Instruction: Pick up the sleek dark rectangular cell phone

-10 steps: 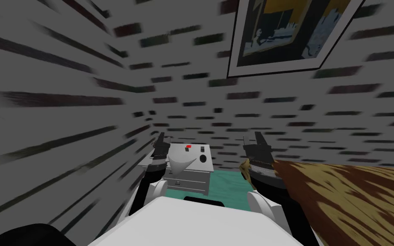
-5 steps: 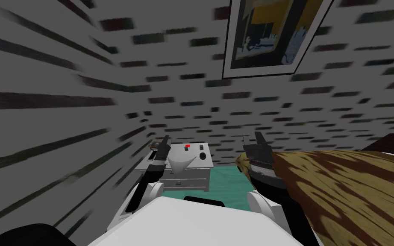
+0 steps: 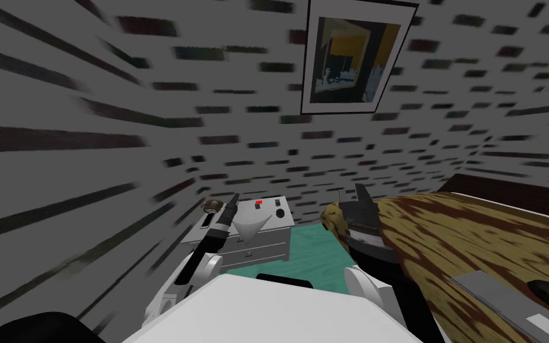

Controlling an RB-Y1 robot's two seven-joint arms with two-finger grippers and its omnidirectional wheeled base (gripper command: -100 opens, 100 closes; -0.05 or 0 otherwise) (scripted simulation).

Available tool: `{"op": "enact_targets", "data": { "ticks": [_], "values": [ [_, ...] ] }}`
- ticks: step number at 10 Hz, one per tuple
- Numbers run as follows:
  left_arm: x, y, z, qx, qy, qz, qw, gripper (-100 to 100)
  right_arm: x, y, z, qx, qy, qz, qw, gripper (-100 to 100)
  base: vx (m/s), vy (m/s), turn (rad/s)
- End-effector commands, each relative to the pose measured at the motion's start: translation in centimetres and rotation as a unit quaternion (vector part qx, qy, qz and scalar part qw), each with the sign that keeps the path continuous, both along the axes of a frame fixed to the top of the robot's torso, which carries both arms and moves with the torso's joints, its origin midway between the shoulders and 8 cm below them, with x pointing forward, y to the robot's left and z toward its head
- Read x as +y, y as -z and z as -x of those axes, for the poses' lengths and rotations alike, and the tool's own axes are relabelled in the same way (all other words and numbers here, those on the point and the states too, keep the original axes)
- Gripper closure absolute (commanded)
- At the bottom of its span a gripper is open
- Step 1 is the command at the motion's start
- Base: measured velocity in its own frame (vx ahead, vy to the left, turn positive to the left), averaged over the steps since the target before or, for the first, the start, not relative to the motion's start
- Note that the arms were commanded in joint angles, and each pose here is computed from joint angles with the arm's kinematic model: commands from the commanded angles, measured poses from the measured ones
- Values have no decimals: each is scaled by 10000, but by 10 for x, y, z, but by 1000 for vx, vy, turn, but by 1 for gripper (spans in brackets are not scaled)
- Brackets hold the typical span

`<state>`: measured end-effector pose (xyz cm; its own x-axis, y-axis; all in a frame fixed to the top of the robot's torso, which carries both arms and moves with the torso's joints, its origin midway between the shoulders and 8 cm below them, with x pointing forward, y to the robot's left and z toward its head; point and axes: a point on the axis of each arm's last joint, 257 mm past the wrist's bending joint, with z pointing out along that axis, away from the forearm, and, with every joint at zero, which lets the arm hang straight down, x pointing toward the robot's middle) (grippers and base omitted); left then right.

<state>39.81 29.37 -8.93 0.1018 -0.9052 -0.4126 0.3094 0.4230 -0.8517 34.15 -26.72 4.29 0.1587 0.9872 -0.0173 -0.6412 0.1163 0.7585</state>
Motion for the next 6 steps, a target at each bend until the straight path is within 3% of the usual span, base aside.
{"op": "enact_targets", "data": {
  "ticks": [1, 3, 4, 5, 6],
  "values": [
    [6, 14, -6, 197, -7, -171, 9997, -100, 0, 0, 0, 0, 0, 0, 10000, 0, -70, 70, -148],
    [24, 54, -15, 782, -74, -490, 9957, -100, 0, 0, 0, 0, 0, 0, 10000, 0, -80, 70, -284],
    [25, 55, -16, 816, -49, -575, 9950, -100, 0, 0, 0, 0, 0, 0, 10000, 0, -63, 57, -157],
    [36, 77, -20, 1137, -92, -719, 9909, -100, 0, 0, 0, 1, 1, 0, 10000, 0, -64, 33, -275],
    [36, 77, -20, 1143, -73, -773, 9904, -100, 0, 0, 0, 0, 0, 0, 10000, 0, -53, 19, -119]
  ]
}}
